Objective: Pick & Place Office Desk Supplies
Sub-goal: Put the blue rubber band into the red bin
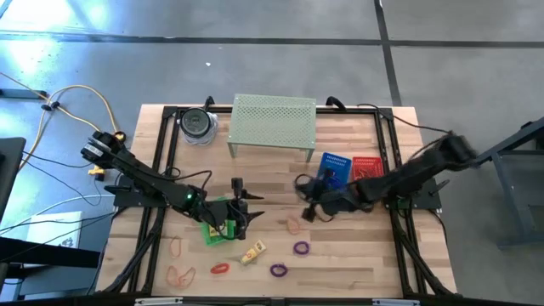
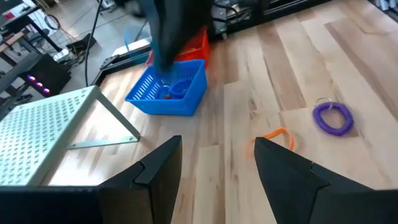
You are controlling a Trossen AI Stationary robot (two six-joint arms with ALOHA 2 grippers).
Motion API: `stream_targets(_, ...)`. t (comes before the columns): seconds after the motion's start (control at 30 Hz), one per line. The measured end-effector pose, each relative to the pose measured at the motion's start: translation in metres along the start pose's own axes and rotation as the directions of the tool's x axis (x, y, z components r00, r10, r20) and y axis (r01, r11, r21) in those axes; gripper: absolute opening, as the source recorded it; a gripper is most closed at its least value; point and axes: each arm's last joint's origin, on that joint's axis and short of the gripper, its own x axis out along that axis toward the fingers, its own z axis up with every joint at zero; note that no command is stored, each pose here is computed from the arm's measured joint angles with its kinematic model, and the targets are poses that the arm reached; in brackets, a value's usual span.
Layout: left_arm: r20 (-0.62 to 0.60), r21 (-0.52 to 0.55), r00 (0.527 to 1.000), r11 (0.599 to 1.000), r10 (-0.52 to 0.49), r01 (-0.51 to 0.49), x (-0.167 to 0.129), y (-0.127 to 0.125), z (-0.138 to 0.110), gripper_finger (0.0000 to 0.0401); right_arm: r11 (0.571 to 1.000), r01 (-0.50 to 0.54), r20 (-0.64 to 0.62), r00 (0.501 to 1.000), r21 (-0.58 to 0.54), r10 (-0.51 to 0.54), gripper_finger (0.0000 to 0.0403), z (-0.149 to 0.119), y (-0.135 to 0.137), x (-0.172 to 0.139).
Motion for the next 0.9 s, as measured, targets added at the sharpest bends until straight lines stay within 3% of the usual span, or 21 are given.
stream_targets(0.2,-0.027,-0.048,1.0,0.999,-0.005,0.004,-0.001,-0.001,-0.003,0.0195,0.973,0.061,-0.186,0.982,0.222,-0.019,0.0002,0.015,-0.038,-0.062)
stream_targets(0.37,-0.057,-0.102,0.998,0.995,-0.007,0.001,-0.001,-0.001,-0.007,0.0195,0.892,0.281,-0.473,0.877,0.354,-0.088,0.0002,-0.004,-0.07,-0.089)
stream_targets(0.5,-0.071,-0.099,0.997,0.995,-0.008,0.0,-0.001,-0.001,-0.008,0.0195,0.792,0.512,-0.66,0.726,0.332,-0.193,0.0002,-0.018,-0.086,-0.102)
stream_targets(0.57,-0.073,-0.101,0.997,0.995,-0.008,0.0,-0.001,-0.001,-0.008,0.0195,0.753,0.58,-0.722,0.659,0.309,-0.212,0.0002,-0.022,-0.09,-0.103)
stream_targets(0.9,-0.139,-0.112,0.988,0.993,-0.061,0.045,-0.003,-0.004,-0.016,0.0195,0.659,0.722,-0.871,0.444,0.21,-0.209,0.0002,-0.046,-0.118,-0.087)
